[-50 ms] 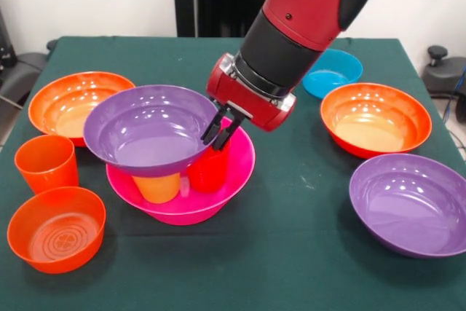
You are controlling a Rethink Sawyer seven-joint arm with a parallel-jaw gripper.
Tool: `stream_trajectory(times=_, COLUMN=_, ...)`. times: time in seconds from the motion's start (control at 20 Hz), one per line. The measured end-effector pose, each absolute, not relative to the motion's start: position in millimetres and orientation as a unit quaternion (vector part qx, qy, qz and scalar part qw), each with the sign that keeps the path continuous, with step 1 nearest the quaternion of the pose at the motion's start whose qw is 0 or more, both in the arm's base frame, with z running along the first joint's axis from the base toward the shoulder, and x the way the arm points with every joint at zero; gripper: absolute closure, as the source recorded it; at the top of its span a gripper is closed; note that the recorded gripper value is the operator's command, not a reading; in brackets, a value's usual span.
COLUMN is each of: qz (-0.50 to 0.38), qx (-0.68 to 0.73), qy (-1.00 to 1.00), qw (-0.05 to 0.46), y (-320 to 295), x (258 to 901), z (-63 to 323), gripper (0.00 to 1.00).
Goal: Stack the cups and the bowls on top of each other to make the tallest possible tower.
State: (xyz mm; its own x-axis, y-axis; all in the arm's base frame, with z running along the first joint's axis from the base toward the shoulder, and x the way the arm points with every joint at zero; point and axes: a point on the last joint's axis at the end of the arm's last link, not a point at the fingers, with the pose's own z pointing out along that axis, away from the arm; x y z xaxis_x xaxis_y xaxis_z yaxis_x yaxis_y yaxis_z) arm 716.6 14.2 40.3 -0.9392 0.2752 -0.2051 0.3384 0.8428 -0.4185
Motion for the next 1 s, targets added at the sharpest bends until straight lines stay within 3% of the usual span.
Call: stream_trajectory(times=1.0, qz=-0.204, qx=0.165, qy=0.962, qw=0.071, y=27, x=722, z=43, gripper=1.00)
